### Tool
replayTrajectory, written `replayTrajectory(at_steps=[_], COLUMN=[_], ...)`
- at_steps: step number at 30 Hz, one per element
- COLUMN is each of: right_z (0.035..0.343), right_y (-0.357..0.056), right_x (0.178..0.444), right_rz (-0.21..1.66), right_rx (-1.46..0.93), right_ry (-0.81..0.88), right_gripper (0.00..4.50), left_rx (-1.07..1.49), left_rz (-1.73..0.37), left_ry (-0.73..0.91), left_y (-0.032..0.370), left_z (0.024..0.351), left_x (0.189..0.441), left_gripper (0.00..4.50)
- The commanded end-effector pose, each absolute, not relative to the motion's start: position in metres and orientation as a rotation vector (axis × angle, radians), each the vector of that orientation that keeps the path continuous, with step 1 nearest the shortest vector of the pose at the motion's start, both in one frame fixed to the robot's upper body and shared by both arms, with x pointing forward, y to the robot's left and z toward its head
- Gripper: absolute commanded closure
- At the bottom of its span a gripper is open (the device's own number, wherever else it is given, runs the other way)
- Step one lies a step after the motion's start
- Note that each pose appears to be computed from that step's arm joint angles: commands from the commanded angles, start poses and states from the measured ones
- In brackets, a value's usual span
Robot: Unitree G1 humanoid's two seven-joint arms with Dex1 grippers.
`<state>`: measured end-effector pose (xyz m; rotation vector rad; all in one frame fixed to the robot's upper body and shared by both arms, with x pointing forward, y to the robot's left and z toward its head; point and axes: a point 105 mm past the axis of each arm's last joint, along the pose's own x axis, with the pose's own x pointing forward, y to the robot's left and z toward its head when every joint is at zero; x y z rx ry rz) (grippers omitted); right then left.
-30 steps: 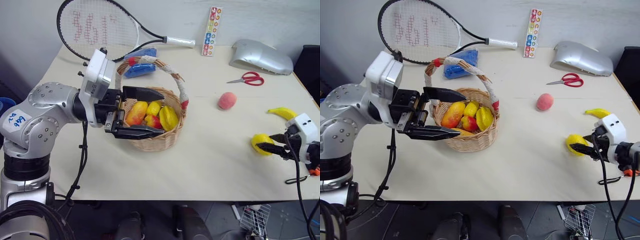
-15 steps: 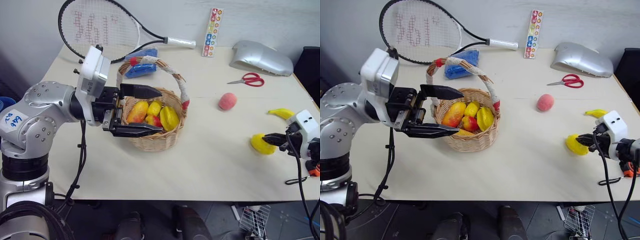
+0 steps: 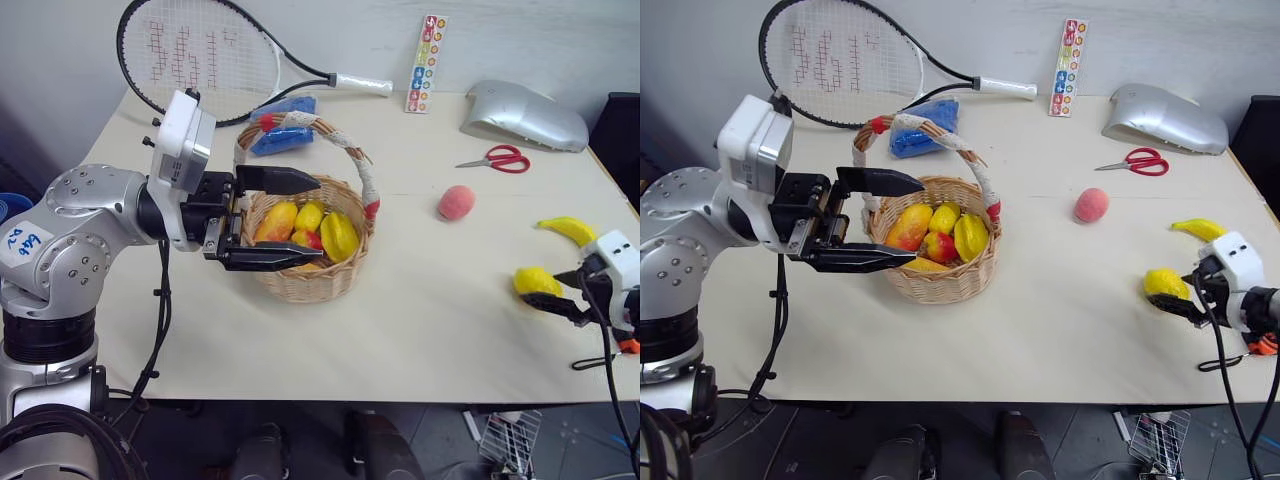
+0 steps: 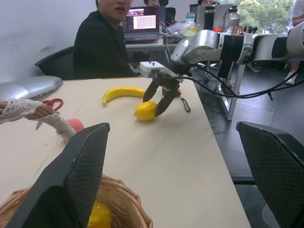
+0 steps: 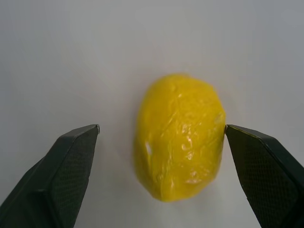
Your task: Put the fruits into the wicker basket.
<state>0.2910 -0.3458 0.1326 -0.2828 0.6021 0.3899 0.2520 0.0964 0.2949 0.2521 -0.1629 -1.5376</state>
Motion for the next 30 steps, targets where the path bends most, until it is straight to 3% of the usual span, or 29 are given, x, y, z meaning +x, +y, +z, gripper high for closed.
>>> replayTrajectory(at_steps=[1, 4, 7, 10, 12, 14, 17, 21, 24, 30], right_z=[0.134, 0.129, 0.13, 0.131, 0.135, 0.15, 0.187, 0.226, 0.245, 0.244], right_y=[-0.35, -0.353, -0.351, -0.348, -0.343, -0.32, -0.253, -0.183, -0.144, -0.076], right_x=[0.302, 0.309, 0.312, 0.31, 0.307, 0.306, 0.287, 0.267, 0.269, 0.28], right_rz=[0.346, 0.32, 0.334, 0.362, 0.401, 0.525, 0.851, 1.125, 1.202, 1.26], right_rx=[-0.315, -0.322, -0.3, -0.296, -0.29, -0.275, -0.191, -0.136, -0.078, -0.066], right_ry=[0.565, 0.561, 0.542, 0.538, 0.522, 0.441, 0.308, 0.187, 0.134, 0.14], right_gripper=[0.11, 0.11, 0.66, 1.62, 1.98, 2.0, 2.0, 2.0, 2.0, 2.0], left_rx=[0.279, 0.284, 0.286, 0.286, 0.282, 0.279, 0.262, 0.252, 0.252, 0.262], left_rz=[-1.558, -1.559, -1.558, -1.551, -1.546, -1.54, -1.511, -1.432, -1.359, -1.267], left_ry=[-0.212, -0.215, -0.215, -0.207, -0.203, -0.203, -0.2, -0.154, -0.107, -0.077], left_y=[0.094, 0.094, 0.094, 0.095, 0.096, 0.097, 0.104, 0.124, 0.142, 0.159], left_z=[0.306, 0.308, 0.308, 0.306, 0.305, 0.305, 0.307, 0.302, 0.296, 0.298], left_x=[0.247, 0.248, 0.247, 0.247, 0.246, 0.245, 0.243, 0.239, 0.235, 0.231], left_gripper=[0.0, 0.0, 0.0, 0.0, 0.0, 0.0, 0.0, 0.0, 0.0, 0.0])
